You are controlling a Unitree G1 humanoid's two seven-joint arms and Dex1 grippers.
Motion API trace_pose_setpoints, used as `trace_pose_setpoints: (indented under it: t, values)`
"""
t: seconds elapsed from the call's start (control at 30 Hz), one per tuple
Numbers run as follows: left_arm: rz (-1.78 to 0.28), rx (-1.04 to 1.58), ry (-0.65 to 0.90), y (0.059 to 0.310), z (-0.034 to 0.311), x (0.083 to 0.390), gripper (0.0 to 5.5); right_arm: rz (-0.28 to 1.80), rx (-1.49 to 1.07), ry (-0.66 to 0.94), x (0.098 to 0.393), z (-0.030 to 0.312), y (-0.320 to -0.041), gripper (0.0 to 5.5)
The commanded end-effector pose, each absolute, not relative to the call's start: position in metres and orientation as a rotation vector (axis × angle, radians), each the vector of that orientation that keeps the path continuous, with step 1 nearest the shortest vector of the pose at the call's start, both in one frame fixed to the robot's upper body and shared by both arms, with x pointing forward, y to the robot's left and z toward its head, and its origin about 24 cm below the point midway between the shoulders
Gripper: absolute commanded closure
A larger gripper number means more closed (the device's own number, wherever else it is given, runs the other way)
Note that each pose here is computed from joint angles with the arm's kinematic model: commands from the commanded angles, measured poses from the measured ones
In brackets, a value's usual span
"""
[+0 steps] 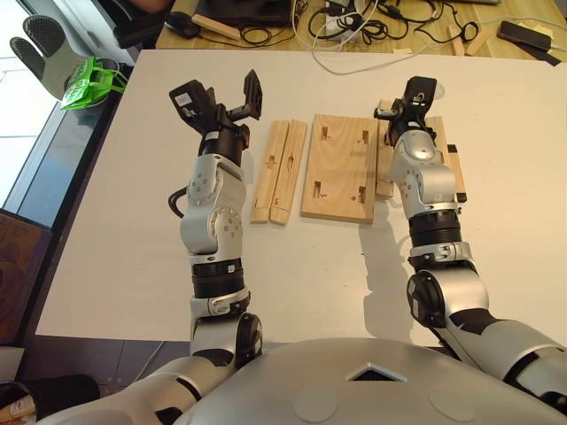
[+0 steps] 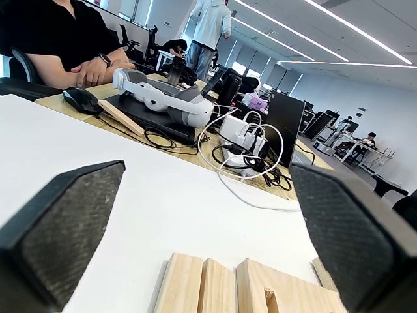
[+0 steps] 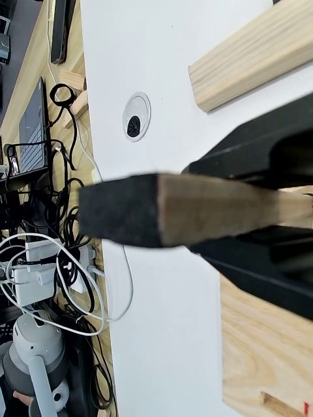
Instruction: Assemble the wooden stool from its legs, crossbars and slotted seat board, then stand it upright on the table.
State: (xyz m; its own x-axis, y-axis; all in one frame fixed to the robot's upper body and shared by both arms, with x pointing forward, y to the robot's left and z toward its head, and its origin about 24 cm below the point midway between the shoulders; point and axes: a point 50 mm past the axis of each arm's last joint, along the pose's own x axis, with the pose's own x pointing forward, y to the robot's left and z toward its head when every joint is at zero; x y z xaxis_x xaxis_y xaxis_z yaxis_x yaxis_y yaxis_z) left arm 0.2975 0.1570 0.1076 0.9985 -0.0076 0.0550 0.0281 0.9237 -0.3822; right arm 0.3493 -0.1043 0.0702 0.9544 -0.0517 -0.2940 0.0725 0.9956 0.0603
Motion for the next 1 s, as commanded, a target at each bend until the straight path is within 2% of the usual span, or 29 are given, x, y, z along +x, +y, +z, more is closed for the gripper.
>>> trace_pose_setpoints:
  t: [0.03, 0.13, 0.3, 0.43, 0.53, 0.6, 0.67, 0.77, 0.8, 0.87, 1.0]
  values:
    - [-0.021, -0.405, -0.055, 0.155, 0.109, 0.301, 0.84, -0.028, 0.015, 0.249, 0.348, 0.075, -0.101, 4.29]
    - [-0.025, -0.411, -0.053, 0.154, 0.109, 0.302, 0.84, -0.023, -0.016, 0.169, 0.349, 0.088, -0.102, 3.84]
    - [-0.032, -0.417, -0.048, 0.153, 0.109, 0.302, 0.84, 0.003, -0.033, -0.073, 0.362, 0.147, -0.100, 3.05]
    - [-0.032, -0.419, -0.048, 0.153, 0.109, 0.303, 0.84, 0.064, 0.001, -0.230, 0.384, 0.225, -0.092, 3.05]
    - [-0.032, -0.418, -0.049, 0.152, 0.109, 0.303, 0.84, 0.116, 0.008, -0.182, 0.400, 0.249, -0.086, 3.05]
    - [-0.035, -0.418, -0.050, 0.151, 0.109, 0.303, 0.84, 0.103, -0.010, -0.031, 0.407, 0.220, -0.089, 3.05]
    - [-0.034, -0.419, -0.052, 0.151, 0.109, 0.302, 0.84, 0.092, -0.031, 0.178, 0.407, 0.166, -0.094, 3.05]
    - [-0.035, -0.422, -0.053, 0.149, 0.110, 0.302, 0.84, 0.020, -0.035, 0.490, 0.386, 0.075, -0.112, 3.05]
    - [-0.036, -0.423, -0.053, 0.149, 0.110, 0.302, 0.84, 0.001, -0.038, 0.538, 0.380, 0.058, -0.116, 3.05]
    - [-0.034, -0.426, -0.054, 0.149, 0.110, 0.302, 0.84, -0.002, -0.028, 0.538, 0.379, 0.054, -0.116, 3.05]
    - [-0.031, -0.430, -0.053, 0.150, 0.109, 0.303, 0.84, 0.024, 0.017, 0.440, 0.387, 0.071, -0.107, 3.05]
